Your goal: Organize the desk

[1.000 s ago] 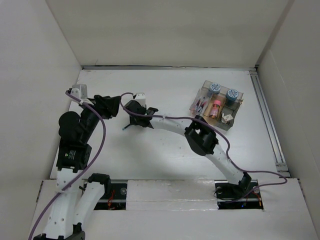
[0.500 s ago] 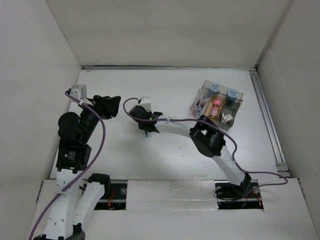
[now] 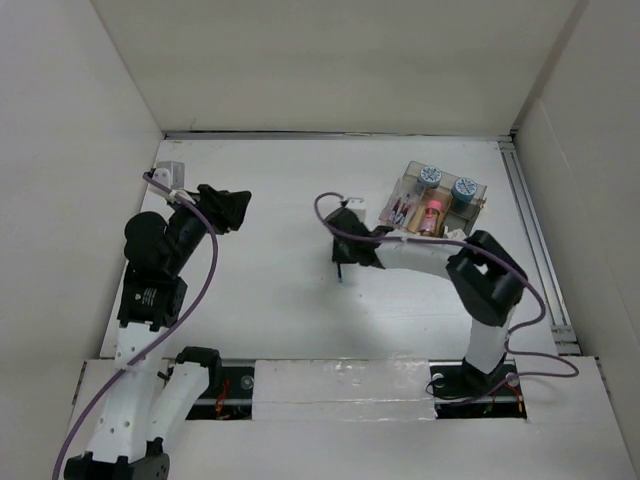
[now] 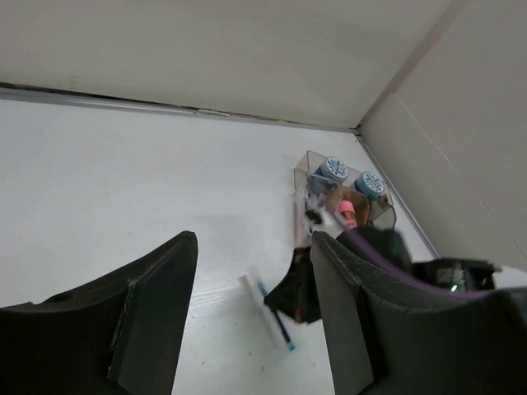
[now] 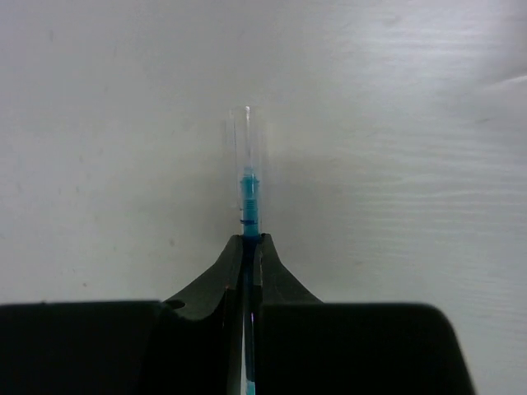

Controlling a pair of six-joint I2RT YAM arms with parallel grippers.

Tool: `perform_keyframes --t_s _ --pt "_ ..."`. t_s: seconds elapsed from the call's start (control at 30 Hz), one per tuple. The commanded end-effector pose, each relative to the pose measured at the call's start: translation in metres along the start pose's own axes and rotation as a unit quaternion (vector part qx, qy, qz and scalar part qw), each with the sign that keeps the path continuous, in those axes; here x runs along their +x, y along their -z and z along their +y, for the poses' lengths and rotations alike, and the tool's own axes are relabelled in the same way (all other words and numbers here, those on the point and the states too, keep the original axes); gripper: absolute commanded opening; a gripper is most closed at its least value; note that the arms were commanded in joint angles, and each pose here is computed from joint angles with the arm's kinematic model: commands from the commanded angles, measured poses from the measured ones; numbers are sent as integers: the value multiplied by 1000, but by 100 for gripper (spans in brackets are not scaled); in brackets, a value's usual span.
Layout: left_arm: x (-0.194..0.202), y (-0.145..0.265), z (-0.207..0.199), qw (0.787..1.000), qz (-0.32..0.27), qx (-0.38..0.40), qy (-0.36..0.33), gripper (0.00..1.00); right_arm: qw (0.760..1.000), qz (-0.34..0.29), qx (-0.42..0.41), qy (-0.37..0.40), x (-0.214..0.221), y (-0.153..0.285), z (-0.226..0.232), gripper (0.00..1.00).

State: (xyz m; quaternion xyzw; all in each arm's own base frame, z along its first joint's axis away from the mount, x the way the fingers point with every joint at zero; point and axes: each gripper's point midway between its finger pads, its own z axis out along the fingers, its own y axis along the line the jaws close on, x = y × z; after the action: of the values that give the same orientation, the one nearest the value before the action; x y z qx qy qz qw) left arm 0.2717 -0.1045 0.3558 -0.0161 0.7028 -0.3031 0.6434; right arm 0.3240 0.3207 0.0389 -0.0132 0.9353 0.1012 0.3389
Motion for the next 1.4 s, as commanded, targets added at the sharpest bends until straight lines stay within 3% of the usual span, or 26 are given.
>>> perform_keyframes --t_s 0.0,0.23,0.37,0.53,0.67,0.8,0.9,1.07,1.2,1.37 --pt "2 -9 -9 999 8 38 -1 54 984 -78 -89 -130 -89 35 -8 0" --pt "15 -20 -9 998 37 51 10 62 952 -181 -47 -242 -168 56 -98 0" --pt "18 -23 -8 998 45 51 11 63 931 -217 2 -295 -212 40 -167 1" --pt "22 -24 -3 998 53 42 11 63 931 -205 24 -301 -212 20 -186 3" --pt "22 -27 0 998 55 36 11 63 927 -200 56 -313 -200 16 -208 10" --pt "24 -28 -1 997 59 40 14 63 927 -194 55 -315 -201 9 -210 16" --pt "26 -30 1 997 63 36 14 63 931 -189 51 -309 -200 6 -199 32" --pt "23 -30 2 998 57 32 12 63 936 -175 49 -303 -188 7 -186 45" --pt "23 -28 0 998 57 36 12 64 935 -183 40 -302 -187 20 -177 48" --pt "22 -26 -3 997 56 42 12 65 925 -262 -41 -274 -214 89 -128 45"
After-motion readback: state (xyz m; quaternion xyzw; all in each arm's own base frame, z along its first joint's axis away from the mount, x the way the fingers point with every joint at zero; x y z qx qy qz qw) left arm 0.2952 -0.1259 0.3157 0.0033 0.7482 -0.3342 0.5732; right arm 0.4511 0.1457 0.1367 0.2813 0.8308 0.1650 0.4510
